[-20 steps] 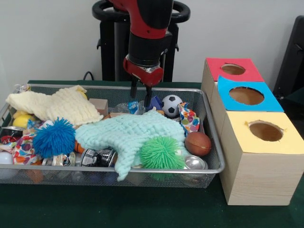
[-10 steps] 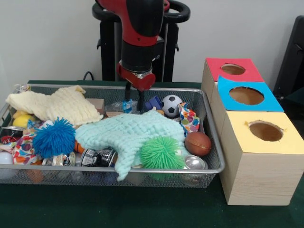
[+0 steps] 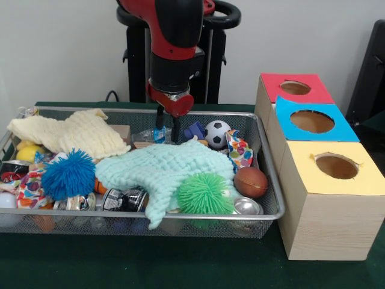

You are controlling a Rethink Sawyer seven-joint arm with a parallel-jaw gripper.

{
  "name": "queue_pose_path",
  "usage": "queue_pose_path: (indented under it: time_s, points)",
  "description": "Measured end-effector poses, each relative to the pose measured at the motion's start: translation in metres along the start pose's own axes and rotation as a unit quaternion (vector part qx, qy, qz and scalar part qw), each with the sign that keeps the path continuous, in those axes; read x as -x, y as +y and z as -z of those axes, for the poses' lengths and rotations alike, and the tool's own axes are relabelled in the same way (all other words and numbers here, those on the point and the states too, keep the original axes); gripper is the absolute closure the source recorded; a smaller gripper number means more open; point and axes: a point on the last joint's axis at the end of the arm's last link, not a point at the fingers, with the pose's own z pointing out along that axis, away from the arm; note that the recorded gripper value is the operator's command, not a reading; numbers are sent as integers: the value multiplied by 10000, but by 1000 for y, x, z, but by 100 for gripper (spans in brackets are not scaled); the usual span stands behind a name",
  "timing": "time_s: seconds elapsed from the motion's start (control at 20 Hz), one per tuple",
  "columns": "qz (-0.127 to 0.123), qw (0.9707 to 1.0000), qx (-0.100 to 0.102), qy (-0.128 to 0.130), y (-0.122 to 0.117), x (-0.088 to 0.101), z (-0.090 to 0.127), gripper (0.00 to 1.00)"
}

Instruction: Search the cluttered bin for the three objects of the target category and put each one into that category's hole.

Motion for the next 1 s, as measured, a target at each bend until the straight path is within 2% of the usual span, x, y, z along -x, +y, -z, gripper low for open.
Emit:
queue_pose_path:
  time_s: [0.1,0.15,0.3,0.35,0.6,1.0]
  points:
    - [-1,10000,2,2,0,0,0,0]
    - [-8,10000,20,-4,1,1,0,100]
    - [-4,10000,54,-43,4,3,0,100]
    - [-1,9999,86,-143,7,6,-1,100]
    - [86,9994,90,-322,12,5,-5,100]
    - [103,9993,91,-354,14,5,-6,100]
